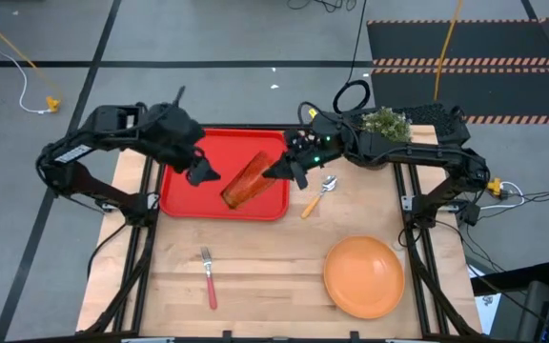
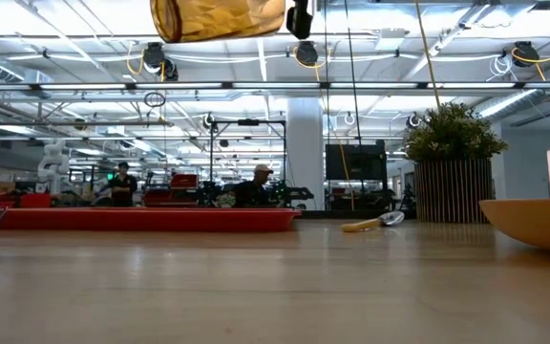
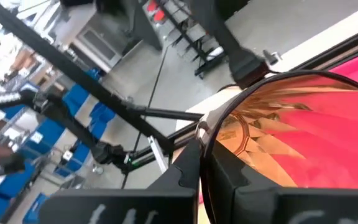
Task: Pick and place plate/cup/fork/spoon on tray
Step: Put the orange cup on the red tray
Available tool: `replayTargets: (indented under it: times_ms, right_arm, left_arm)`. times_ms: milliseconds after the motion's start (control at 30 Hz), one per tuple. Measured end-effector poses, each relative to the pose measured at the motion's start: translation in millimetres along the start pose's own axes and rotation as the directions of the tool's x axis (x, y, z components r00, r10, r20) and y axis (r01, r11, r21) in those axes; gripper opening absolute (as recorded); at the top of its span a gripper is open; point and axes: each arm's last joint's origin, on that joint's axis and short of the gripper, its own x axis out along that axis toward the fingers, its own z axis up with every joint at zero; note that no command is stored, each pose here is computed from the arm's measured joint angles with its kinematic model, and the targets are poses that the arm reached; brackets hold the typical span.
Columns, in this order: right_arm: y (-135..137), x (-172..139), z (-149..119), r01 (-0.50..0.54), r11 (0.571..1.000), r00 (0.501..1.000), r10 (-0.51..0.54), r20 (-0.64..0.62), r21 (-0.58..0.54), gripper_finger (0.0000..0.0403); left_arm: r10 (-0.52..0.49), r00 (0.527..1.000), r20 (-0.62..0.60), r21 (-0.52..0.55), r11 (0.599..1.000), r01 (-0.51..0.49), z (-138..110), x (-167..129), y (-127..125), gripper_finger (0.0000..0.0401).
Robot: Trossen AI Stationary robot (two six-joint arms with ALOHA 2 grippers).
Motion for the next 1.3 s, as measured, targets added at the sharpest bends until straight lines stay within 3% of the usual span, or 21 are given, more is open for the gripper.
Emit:
replayTargets:
  times_ms: [133,200,400,700,1000,1300]
  right_arm:
    - [-6.1,-4.2,4.5,0.011,0.999,1.0,-0.011,0.011,0.031,0.0002]
    - [-8.4,-6.3,6.5,-0.004,0.999,1.0,0.004,0.006,0.041,0.0002]
    - [-13.2,-11.8,12.3,-0.047,0.997,0.999,0.047,-0.001,0.054,0.0002]
    - [-18.9,-17.8,16.3,-0.092,0.991,0.995,0.095,-0.03,0.098,0.0002]
    - [-20.6,-19.0,17.5,-0.086,0.99,0.996,0.09,-0.024,0.116,0.0002]
    - [-18.9,-19.2,19.3,-0.103,0.989,0.994,0.105,-0.01,0.102,0.0002]
  left_arm:
    - [0.018,0.999,-0.046,0.011,1.0,-0.017,-1.9,18.1,1.3,0.0379]
    - [0.007,0.997,-0.077,0.007,1.0,-0.007,-2.2,30.9,3.4,0.0393]
    - [-0.043,0.997,-0.064,0.064,0.997,0.047,0.1,62.9,6.4,0.0375]
    - [-0.038,0.999,-0.022,0.197,0.98,0.042,0.7,79.9,10.0,0.0398]
    - [-0.029,0.995,-0.098,0.23,0.972,0.051,-8.0,100.2,19.6,0.04]
    - [-0.156,0.987,-0.046,0.262,0.951,0.162,-8.7,117.4,10.5,0.0399]
